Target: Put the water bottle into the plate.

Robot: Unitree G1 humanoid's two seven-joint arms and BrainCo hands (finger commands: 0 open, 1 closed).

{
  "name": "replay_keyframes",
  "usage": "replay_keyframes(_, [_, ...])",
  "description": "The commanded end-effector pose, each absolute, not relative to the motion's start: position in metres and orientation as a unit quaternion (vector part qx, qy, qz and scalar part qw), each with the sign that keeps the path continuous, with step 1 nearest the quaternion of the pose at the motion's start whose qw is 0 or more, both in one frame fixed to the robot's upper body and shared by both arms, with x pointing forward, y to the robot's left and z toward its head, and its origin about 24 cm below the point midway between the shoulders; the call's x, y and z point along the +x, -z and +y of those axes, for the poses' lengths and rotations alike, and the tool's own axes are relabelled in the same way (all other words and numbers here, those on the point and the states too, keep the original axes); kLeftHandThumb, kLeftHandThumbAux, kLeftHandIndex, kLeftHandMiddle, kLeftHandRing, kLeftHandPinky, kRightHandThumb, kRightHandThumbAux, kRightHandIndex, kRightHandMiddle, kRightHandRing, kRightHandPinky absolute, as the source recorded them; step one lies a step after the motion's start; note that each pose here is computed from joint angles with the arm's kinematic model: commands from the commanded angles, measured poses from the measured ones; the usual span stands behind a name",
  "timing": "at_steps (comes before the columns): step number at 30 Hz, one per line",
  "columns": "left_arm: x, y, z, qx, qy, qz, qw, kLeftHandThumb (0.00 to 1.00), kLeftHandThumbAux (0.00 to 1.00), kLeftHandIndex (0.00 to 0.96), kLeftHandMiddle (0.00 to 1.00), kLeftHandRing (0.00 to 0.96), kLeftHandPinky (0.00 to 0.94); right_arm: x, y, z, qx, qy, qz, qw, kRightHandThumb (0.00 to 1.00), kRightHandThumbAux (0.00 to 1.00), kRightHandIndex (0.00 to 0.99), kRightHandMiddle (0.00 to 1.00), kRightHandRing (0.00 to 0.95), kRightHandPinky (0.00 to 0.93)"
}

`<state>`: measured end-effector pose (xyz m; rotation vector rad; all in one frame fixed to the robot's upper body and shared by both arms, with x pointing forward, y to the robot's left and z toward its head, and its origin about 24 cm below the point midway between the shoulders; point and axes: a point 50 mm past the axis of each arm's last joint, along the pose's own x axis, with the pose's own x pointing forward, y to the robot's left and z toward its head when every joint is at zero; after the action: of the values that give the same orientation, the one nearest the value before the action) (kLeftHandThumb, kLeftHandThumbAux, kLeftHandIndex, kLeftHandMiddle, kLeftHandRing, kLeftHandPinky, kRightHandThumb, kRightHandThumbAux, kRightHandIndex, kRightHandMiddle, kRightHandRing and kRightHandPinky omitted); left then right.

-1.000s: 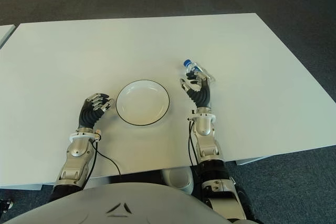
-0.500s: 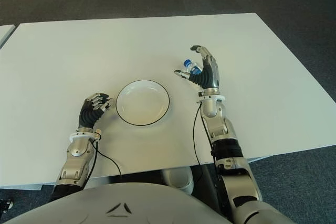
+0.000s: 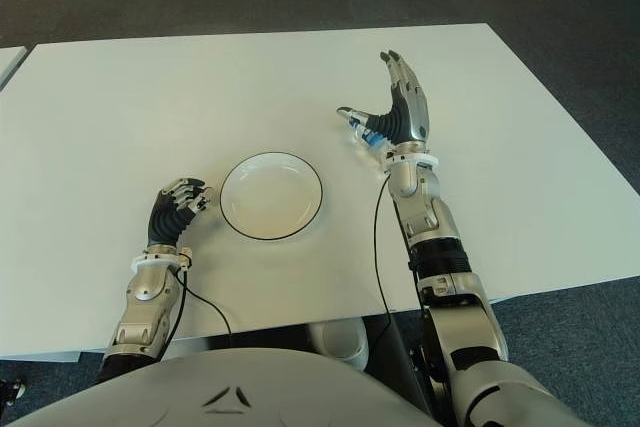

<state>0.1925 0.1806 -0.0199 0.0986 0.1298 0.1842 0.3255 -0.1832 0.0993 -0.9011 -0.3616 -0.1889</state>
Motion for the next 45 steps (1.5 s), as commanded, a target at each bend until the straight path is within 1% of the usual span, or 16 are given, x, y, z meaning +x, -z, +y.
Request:
replay_keyframes(1, [0.187, 0.024, 0.181, 0.04, -0.092, 0.076, 0.992, 0.7, 0.715, 0.43, 0.544, 0.53, 0.516, 0.333, -0.1, -0.184, -0.458, 0.096, -0.147, 0.872, 0.544, 0.417, 0.0, 0.032, 0.027, 0.055])
replay_keyframes(7, [0.185, 0.025, 0.182, 0.024, -0.088, 0.078, 0.993, 0.698, 0.715, 0.43, 0.537, 0.521, 0.499, 0.343, -0.1, -0.184, -0.486, 0.084, -0.111, 0.863, 0.564, 0.402, 0.0, 0.015, 0.011, 0.044])
replay_keyframes(11, [0.185, 0.026, 0.183, 0.005, -0.081, 0.081, 0.993, 0.699, 0.715, 0.43, 0.537, 0.516, 0.494, 0.352, -0.091, -0.188, -0.504, 0.07, -0.074, 0.858, 0.548, 0.403, 0.0, 0.012, 0.007, 0.036])
replay_keyframes(15, [0.185, 0.026, 0.184, -0.01, -0.075, 0.083, 0.994, 0.699, 0.715, 0.43, 0.543, 0.519, 0.496, 0.358, -0.084, -0.191, -0.515, 0.058, -0.048, 0.854, 0.523, 0.401, 0.0, 0.012, 0.011, 0.05])
replay_keyframes(17, [0.185, 0.027, 0.184, -0.015, -0.073, 0.084, 0.994, 0.7, 0.715, 0.43, 0.547, 0.52, 0.499, 0.36, -0.079, -0.192, -0.52, 0.051, -0.035, 0.852, 0.514, 0.401, 0.0, 0.014, 0.019, 0.068])
replay_keyframes(20, [0.185, 0.027, 0.185, -0.019, -0.073, 0.086, 0.994, 0.701, 0.714, 0.43, 0.551, 0.522, 0.502, 0.364, -0.062, -0.197, -0.532, 0.039, 0.001, 0.846, 0.499, 0.407, 0.0, 0.021, 0.033, 0.099])
replay_keyframes(23, [0.185, 0.028, 0.186, -0.023, -0.073, 0.087, 0.993, 0.701, 0.714, 0.431, 0.554, 0.524, 0.508, 0.366, -0.052, -0.199, -0.541, 0.023, 0.029, 0.84, 0.477, 0.421, 0.0, 0.019, 0.035, 0.094])
replay_keyframes(26, [0.184, 0.028, 0.186, -0.027, -0.074, 0.088, 0.993, 0.702, 0.714, 0.431, 0.556, 0.526, 0.516, 0.366, -0.046, -0.199, -0.546, 0.008, 0.05, 0.836, 0.464, 0.432, 0.0, 0.014, 0.031, 0.084])
replay_keyframes(35, [0.184, 0.027, 0.187, -0.029, -0.078, 0.09, 0.992, 0.701, 0.714, 0.43, 0.56, 0.532, 0.516, 0.36, -0.024, -0.2, -0.566, -0.029, 0.104, 0.817, 0.412, 0.452, 0.0, 0.011, 0.036, 0.101])
replay_keyframes(42, [0.183, 0.027, 0.188, -0.03, -0.081, 0.093, 0.992, 0.701, 0.714, 0.43, 0.558, 0.532, 0.521, 0.356, -0.015, -0.197, -0.575, -0.05, 0.126, 0.807, 0.383, 0.476, 0.0, 0.012, 0.041, 0.098])
replay_keyframes(45, [0.183, 0.026, 0.188, -0.031, -0.081, 0.092, 0.992, 0.702, 0.715, 0.43, 0.556, 0.533, 0.522, 0.355, -0.013, -0.196, -0.578, -0.058, 0.135, 0.803, 0.377, 0.491, 0.0, 0.013, 0.039, 0.079])
